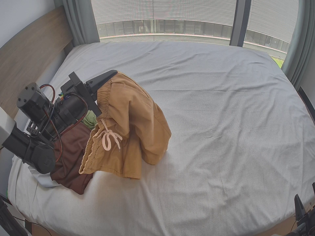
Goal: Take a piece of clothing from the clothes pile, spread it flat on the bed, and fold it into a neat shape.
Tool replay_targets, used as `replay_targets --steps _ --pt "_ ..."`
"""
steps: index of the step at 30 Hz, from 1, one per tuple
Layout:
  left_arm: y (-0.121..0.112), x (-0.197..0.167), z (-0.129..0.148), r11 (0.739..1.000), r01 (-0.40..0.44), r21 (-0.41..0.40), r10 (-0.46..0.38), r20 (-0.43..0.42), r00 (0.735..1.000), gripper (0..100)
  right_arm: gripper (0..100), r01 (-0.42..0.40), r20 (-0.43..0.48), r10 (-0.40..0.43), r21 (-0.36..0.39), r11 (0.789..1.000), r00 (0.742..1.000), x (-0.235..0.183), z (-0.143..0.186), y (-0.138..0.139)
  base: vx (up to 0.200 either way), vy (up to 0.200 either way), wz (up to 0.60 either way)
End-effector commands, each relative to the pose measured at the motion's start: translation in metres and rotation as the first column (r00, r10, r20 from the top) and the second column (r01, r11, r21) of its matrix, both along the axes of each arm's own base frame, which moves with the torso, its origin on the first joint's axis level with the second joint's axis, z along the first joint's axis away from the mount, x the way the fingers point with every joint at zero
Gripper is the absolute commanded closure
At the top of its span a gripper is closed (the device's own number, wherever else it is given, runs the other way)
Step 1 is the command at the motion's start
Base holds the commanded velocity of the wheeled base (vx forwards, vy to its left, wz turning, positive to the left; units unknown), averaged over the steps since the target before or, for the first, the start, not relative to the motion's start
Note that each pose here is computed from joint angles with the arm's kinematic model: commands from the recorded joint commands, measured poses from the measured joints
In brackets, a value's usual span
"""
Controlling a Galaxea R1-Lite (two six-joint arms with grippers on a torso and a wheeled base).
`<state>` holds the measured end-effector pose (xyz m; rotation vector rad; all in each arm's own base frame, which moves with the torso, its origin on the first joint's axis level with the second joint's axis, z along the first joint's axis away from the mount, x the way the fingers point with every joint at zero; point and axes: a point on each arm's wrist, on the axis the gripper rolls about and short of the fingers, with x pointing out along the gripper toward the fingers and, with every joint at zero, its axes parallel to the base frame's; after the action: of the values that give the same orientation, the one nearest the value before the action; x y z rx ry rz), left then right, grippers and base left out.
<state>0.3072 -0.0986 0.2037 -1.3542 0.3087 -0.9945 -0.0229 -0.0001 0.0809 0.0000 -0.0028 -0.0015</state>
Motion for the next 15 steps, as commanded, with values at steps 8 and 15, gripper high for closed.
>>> replay_targets --steps 8,15 --pt "-0.028 -0.005 0.011 0.997 0.068 -0.024 -0.067 0.043 0.997 100 0 0.000 0.000 0.000 0.000 1.000 1.000 0.000 -0.005 0.000 0.000 0.000 0.00" --pt "-0.042 -0.006 0.013 0.994 0.103 -0.031 -0.101 0.053 0.993 100 0 0.000 0.000 0.000 0.000 1.000 1.000 0.000 -0.005 0.000 0.000 0.000 0.00"
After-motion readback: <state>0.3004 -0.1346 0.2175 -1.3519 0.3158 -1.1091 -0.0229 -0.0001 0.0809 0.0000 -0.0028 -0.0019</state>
